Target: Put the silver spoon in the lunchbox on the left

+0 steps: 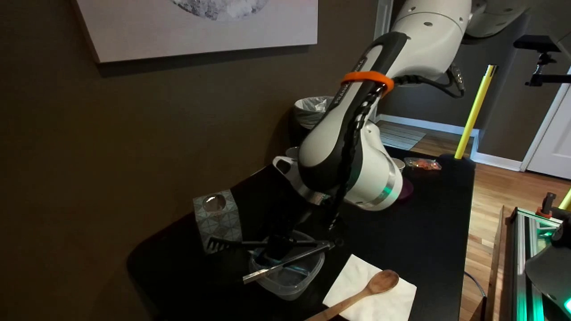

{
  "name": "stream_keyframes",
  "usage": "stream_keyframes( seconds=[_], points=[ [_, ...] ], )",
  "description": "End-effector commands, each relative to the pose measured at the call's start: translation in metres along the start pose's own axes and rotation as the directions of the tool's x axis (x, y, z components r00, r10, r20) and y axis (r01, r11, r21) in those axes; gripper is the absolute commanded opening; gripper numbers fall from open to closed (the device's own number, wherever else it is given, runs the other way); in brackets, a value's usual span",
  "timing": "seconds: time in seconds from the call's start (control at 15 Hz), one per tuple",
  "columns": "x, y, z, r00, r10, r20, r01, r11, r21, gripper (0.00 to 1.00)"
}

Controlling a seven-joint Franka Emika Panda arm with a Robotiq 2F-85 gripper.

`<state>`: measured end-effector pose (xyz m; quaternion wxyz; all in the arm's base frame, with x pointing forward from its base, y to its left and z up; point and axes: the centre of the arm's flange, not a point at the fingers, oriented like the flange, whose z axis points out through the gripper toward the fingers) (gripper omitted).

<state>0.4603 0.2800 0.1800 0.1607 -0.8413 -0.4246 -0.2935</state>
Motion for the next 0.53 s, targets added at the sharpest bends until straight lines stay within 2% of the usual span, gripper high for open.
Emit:
stream_keyframes(
  seconds=[0.0,0.27,0.33,0.4,0.47],
  points=[
    [0.000,-0.006,-0.043,0.995,-0.026,-0.094,0.026,1.000,-0.002,0.99],
    [0.003,0.003,-0.084,0.994,-0.018,-0.104,0.007,0.994,-0.109,1.00],
    [0.003,0.005,-0.086,0.995,-0.025,-0.098,0.013,0.993,-0.115,1.00],
    [0.014,0.008,-0.060,0.993,-0.015,-0.119,0.006,0.997,-0.075,1.00],
    [0.010,0.009,-0.066,0.993,-0.013,-0.116,0.003,0.996,-0.085,1.00]
  ],
)
